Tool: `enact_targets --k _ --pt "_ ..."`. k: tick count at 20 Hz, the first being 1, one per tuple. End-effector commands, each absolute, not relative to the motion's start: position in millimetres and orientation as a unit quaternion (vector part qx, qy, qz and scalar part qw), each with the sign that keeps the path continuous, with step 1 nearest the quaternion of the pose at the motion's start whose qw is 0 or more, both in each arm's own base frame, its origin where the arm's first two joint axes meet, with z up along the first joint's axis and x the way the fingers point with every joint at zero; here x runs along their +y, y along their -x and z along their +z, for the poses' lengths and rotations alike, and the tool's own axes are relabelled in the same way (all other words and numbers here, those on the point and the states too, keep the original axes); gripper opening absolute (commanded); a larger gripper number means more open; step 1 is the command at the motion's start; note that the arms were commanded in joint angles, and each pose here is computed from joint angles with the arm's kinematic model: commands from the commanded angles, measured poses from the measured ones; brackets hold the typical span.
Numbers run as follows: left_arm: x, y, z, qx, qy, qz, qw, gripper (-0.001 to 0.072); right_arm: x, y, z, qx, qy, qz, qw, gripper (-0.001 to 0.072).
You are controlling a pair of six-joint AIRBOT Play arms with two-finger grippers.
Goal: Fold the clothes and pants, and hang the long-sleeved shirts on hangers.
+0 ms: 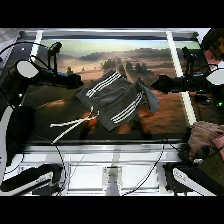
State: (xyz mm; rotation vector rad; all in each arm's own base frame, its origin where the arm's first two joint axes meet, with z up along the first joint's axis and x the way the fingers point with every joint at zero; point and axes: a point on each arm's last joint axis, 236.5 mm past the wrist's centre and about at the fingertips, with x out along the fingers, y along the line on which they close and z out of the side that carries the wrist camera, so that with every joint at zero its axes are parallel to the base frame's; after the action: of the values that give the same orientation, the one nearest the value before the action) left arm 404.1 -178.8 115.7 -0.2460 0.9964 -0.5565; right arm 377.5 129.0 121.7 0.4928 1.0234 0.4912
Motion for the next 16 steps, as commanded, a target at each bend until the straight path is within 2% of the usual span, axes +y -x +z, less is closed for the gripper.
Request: enact_targets --k 1,10,11,12,13,16 --pt "-177.9 -412.9 120.0 0.454 0.119 -0.257 0.845 0.0004 129.5 -377.4 121.6 0.48 -0.231 0.231 0.814 0.0008" --pt "-175.6 -422.6 88.1 0.482 0.117 -0.245 0.833 0.0008 129.5 -377.3 121.6 0.48 -0.231 0.231 0.814 0.0008" --pt "-171.5 -425.9 80.8 0.485 0.108 -0.238 0.834 0.0063 129.5 -377.4 121.6 0.48 -0.231 0.231 0.814 0.0008" --pt "-162.9 -430.7 72.1 0.488 0.089 -0.224 0.839 0.0204 129.5 -377.3 121.6 0.48 -0.231 0.231 0.814 0.0009" --pt "-151.8 -433.5 62.3 0.498 0.08 -0.201 0.84 0.0254 129.6 -377.4 121.6 0.48 -0.231 0.231 0.814 0.0009" --pt "-114.8 -437.1 37.0 0.537 0.116 -0.109 0.828 0.0254 127.2 -386.8 126.0 0.462 -0.236 0.224 0.825 0.0009"
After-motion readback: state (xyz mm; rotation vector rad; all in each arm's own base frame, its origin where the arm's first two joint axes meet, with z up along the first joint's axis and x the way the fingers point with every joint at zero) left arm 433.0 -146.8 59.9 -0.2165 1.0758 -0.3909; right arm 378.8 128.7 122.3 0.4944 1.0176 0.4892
